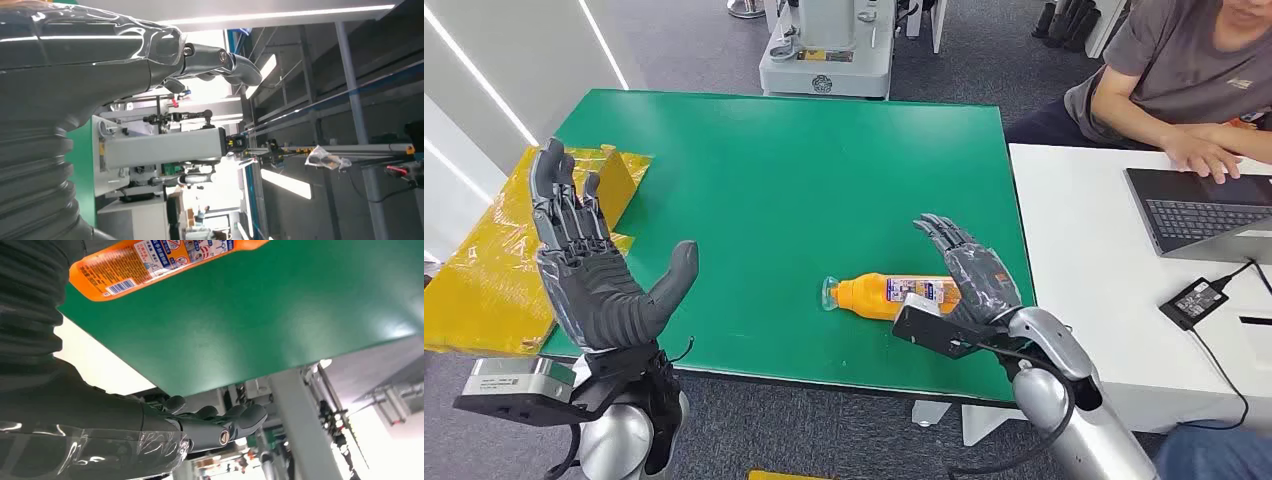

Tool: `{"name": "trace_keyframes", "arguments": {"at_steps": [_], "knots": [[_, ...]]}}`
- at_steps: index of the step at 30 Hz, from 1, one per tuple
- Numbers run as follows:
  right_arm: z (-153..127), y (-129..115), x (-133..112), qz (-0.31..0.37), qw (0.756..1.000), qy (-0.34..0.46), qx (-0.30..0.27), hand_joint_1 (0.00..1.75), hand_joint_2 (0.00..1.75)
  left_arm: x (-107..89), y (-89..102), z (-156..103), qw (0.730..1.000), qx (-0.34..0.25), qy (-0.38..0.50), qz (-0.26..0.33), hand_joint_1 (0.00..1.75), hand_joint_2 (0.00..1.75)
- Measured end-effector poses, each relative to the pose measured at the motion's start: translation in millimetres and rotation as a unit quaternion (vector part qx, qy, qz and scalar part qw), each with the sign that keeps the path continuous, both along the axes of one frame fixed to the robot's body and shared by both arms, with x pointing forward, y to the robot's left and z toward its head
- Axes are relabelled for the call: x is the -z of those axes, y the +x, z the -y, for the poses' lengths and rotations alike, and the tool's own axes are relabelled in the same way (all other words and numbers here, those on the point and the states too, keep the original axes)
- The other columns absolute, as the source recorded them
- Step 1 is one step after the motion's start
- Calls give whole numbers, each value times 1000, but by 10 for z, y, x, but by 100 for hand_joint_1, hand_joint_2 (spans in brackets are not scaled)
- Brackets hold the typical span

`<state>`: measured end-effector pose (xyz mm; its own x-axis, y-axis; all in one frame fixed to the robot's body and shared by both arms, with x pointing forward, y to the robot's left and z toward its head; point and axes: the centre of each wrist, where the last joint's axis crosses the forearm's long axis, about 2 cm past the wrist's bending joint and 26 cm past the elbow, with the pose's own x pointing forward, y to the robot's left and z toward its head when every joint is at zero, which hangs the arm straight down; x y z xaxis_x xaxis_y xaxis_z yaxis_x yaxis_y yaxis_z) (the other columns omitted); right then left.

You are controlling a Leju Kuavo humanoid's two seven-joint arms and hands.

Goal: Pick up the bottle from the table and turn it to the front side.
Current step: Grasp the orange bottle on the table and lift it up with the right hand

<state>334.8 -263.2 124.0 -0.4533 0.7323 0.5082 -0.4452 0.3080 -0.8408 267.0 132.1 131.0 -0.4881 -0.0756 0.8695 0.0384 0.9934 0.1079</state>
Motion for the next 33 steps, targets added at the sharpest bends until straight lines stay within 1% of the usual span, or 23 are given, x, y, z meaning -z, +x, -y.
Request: {"name": "trace_keyframes", "arguments": {"at_steps": [2, 8, 12, 15, 17, 20, 24, 33], "knots": [[27, 56, -17, -5, 1000, -8, -4, 0, 175, 2, 1, 0, 1000, 0, -1, -1, 0, 175], [138, 372, -141, -38, 998, -50, -27, 0, 175, 12, 12, 6, 1000, -7, -11, -9, 0, 175], [180, 625, -269, -66, 995, -68, -44, 0, 175, 17, 6, 15, 1000, -11, -16, -11, 0, 175], [167, 773, -321, -90, 991, -80, -52, 0, 175, 14, 2, 27, 1000, -11, -20, -12, 0, 175], [131, 830, -312, -104, 988, -97, -54, 0, 175, 11, 0, 37, 1000, -10, -21, -12, 0, 175], [70, 874, -269, -124, 984, -111, -57, 0, 175, -1, 4, 52, 1000, -8, -25, -11, 0, 175], [29, 868, -168, -143, 981, -120, -52, 0, 175, -15, 16, 57, 1000, -8, -28, -10, 0, 175], [117, 810, 16, -174, 973, -151, -26, 0, 175, -25, 25, 59, 999, -7, -31, -10, 0, 175]]}}
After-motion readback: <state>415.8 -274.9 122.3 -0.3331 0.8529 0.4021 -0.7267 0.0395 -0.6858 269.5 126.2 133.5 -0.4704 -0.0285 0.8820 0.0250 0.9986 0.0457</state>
